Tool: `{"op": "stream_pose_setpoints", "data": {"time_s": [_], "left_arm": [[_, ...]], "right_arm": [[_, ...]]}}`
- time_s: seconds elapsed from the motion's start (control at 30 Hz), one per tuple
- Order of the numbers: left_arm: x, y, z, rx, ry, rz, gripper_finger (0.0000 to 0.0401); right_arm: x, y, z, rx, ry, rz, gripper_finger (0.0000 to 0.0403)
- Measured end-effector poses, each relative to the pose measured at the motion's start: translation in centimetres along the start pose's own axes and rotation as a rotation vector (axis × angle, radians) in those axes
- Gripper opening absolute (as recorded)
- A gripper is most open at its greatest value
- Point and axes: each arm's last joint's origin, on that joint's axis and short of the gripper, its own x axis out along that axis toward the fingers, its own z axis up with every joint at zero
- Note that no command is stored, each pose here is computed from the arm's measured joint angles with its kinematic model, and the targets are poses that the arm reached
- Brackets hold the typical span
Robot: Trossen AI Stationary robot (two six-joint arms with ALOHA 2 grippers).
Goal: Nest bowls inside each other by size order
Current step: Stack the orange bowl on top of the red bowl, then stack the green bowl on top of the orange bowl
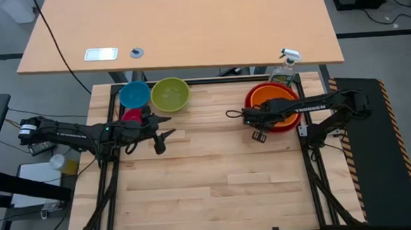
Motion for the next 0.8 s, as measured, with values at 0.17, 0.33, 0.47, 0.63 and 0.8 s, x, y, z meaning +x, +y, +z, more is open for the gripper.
{"op": "stream_pose_setpoints", "data": {"time_s": [0.17,0.33,0.47,0.63,0.8], "left_arm": [[0.2,0.4,-0.1,-0.074,0.008,0.023,0.0242],[0.9,0.8,-0.6,-0.097,0.055,0.06,0.0242],[1.2,1.0,-0.8,-0.1,0.088,0.031,0.0242],[1.0,1.5,-0.8,-0.108,0.192,0.052,0.0242],[1.5,1.9,-0.8,-0.113,0.278,0.09,0.0242]], "right_arm": [[-1.5,-0.6,0.6,-0.006,0.027,0.048,0.0142],[-4.0,-1.3,1.2,-0.009,0.045,0.041,0.0173],[-6.8,-1.9,1.5,-0.001,0.057,0.03,0.0188],[-9.4,-1.9,2.6,0.001,-0.078,-0.007,0.0194],[-9.7,-0.7,3.8,-0.047,-0.248,-0.031,0.0193]]}}
